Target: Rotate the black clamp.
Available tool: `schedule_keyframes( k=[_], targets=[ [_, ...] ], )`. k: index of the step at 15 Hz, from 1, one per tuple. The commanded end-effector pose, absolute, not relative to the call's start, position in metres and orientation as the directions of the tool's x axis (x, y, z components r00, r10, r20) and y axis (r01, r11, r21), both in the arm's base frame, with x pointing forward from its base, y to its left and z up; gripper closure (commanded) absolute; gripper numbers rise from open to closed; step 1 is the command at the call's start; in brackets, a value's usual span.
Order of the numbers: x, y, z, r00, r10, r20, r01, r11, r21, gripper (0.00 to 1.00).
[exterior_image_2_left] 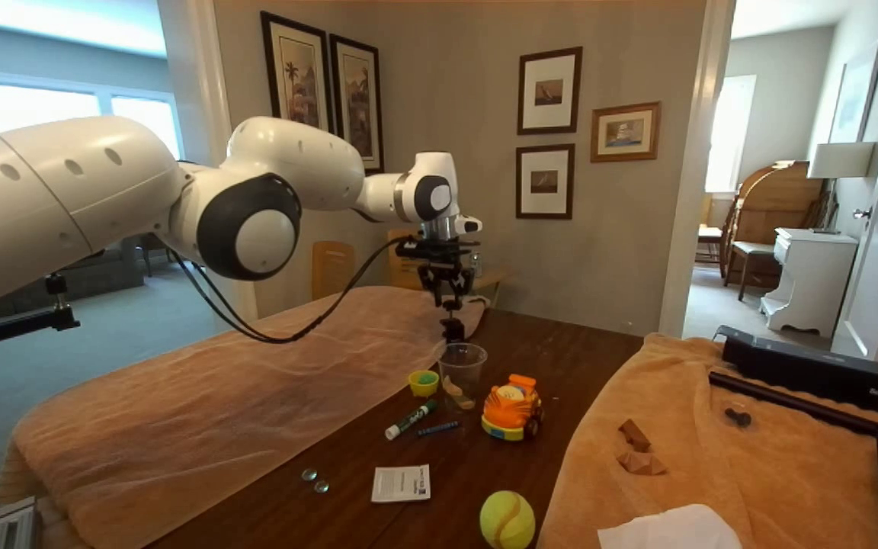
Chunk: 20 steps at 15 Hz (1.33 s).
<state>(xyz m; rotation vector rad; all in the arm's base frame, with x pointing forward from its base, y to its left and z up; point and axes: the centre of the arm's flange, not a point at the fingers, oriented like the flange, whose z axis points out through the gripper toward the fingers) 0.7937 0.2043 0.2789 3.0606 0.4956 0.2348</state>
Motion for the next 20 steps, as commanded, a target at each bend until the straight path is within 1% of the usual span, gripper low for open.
schedule_keyframes(
  k=[1, 2, 4, 5, 8, 11, 12, 13, 14, 15, 16, 17, 20],
  targets=[
    [0.8393, 0.2146, 0.2843, 0.929, 0.331, 0.165, 0.325, -0.944, 0.062, 0.58],
    [0.8392, 0.2151, 0.2851, 0.928, 0.332, 0.167, 0.326, -0.943, 0.063, 0.45],
    [0.8388, 0.2162, 0.2853, 0.927, 0.335, 0.166, 0.329, -0.942, 0.062, 0.41],
    [0.8386, 0.2163, 0.285, 0.927, 0.337, 0.164, 0.331, -0.941, 0.063, 0.33],
    [0.8366, 0.2172, 0.2835, 0.927, 0.341, 0.157, 0.336, -0.94, 0.063, 0.24],
    [0.8373, 0.2178, 0.2846, 0.931, 0.328, 0.158, 0.323, -0.945, 0.059, 0.24],
    [0.8391, 0.2169, 0.2849, 0.931, 0.328, 0.161, 0.323, -0.945, 0.057, 0.19],
    [0.8405, 0.2165, 0.2856, 0.931, 0.331, 0.157, 0.327, -0.944, 0.052, 0.19],
    [0.8418, 0.216, 0.287, 0.928, 0.34, 0.151, 0.336, -0.94, 0.053, 0.13],
    [0.8428, 0.2157, 0.2876, 0.926, 0.348, 0.147, 0.343, -0.937, 0.059, 0.14],
    [0.8439, 0.2154, 0.2879, 0.923, 0.355, 0.145, 0.35, -0.935, 0.063, 0.08],
    [0.8451, 0.2151, 0.2879, 0.921, 0.365, 0.14, 0.359, -0.931, 0.066, 0.1],
    [0.845, 0.2158, 0.2866, 0.923, 0.362, 0.127, 0.356, -0.932, 0.066, 0.0]
  ],
)
